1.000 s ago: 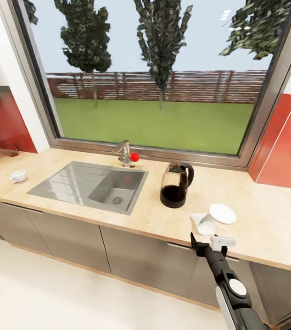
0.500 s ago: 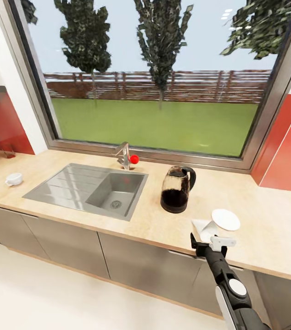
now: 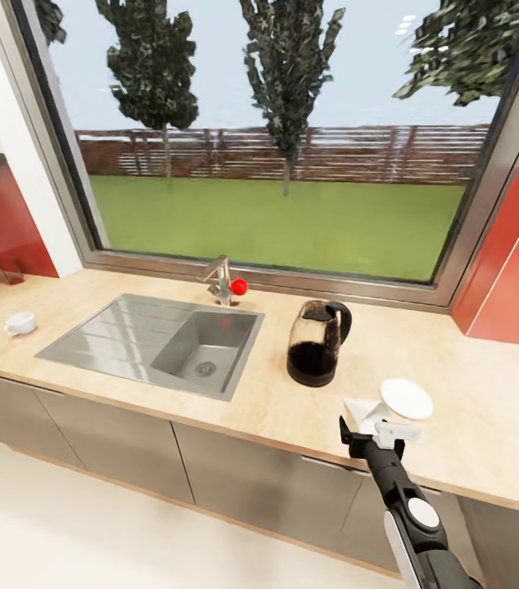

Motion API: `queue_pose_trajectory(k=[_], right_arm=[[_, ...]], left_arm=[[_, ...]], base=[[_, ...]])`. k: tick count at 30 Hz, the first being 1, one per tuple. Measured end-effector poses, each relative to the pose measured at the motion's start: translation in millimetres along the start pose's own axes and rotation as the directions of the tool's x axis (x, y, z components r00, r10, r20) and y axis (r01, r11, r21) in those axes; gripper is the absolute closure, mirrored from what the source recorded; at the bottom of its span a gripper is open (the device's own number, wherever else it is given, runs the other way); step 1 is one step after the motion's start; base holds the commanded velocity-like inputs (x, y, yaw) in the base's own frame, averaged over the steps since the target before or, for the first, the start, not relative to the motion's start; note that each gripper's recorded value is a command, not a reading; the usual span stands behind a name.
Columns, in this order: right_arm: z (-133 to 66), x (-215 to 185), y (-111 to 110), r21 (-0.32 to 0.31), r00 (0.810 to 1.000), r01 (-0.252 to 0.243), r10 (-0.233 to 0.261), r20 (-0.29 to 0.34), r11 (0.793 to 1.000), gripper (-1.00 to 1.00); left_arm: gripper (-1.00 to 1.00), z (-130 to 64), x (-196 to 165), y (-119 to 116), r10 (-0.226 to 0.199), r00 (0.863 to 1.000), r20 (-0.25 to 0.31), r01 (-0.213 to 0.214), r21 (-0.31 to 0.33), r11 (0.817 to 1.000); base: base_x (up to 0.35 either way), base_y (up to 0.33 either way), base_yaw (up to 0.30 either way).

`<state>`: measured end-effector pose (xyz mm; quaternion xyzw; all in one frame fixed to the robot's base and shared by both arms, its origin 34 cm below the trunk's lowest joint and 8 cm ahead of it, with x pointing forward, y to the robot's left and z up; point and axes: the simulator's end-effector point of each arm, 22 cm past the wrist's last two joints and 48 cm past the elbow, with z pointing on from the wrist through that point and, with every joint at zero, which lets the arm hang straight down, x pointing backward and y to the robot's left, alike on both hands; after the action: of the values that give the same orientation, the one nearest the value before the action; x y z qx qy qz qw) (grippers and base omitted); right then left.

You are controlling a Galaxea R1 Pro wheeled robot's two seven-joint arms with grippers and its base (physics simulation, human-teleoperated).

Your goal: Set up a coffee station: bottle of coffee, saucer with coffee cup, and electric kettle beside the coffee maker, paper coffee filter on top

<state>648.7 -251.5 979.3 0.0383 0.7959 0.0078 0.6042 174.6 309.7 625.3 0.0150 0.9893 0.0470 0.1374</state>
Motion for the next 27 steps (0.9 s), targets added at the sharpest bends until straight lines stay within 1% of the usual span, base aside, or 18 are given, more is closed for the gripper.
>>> queue_pose_trajectory(k=[6, 15, 22, 25, 27], right_arm=[[0.7, 28.2, 0.0, 0.000, 0.998, -0.001, 0.001, -0.057, 1.000, -1.00], [0.6, 31.5, 0.0, 0.000, 0.998, 0.000, 0.000, -0.063, 1.000, -1.00], [0.3, 32.2, 0.0, 0.000, 0.998, 0.000, 0.000, -0.065, 1.000, -1.00], [-0.3, 51.4, -0.3, 0.001, 0.995, -0.001, 0.002, -0.104, 1.000, -1.00], [-0.8, 58.1, -0.3, 0.001, 0.993, -0.002, 0.002, -0.118, 1.000, -1.00]], left_arm=[[-1.00, 0.1, -0.4, 0.8, -0.002, 1.000, 0.001, 0.002, -0.002, 1.000], [-1.00, 0.1, -0.2, 1.8, -0.005, 1.000, 0.000, 0.005, -0.004, 1.000], [-1.00, 0.0, -0.3, 0.7, -0.006, 1.000, 0.001, 0.006, -0.003, 1.000], [-1.00, 0.1, -0.4, 0.6, -0.005, 1.000, 0.001, 0.005, -0.003, 1.000], [-1.00, 0.1, -0.4, 0.7, -0.006, 1.000, 0.001, 0.006, -0.003, 1.000]], base=[[0.015, 0.000, 0.000], [0.007, 0.000, 0.000], [0.160, 0.000, 0.000], [0.035, 0.000, 0.000], [0.011, 0.000, 0.000]])
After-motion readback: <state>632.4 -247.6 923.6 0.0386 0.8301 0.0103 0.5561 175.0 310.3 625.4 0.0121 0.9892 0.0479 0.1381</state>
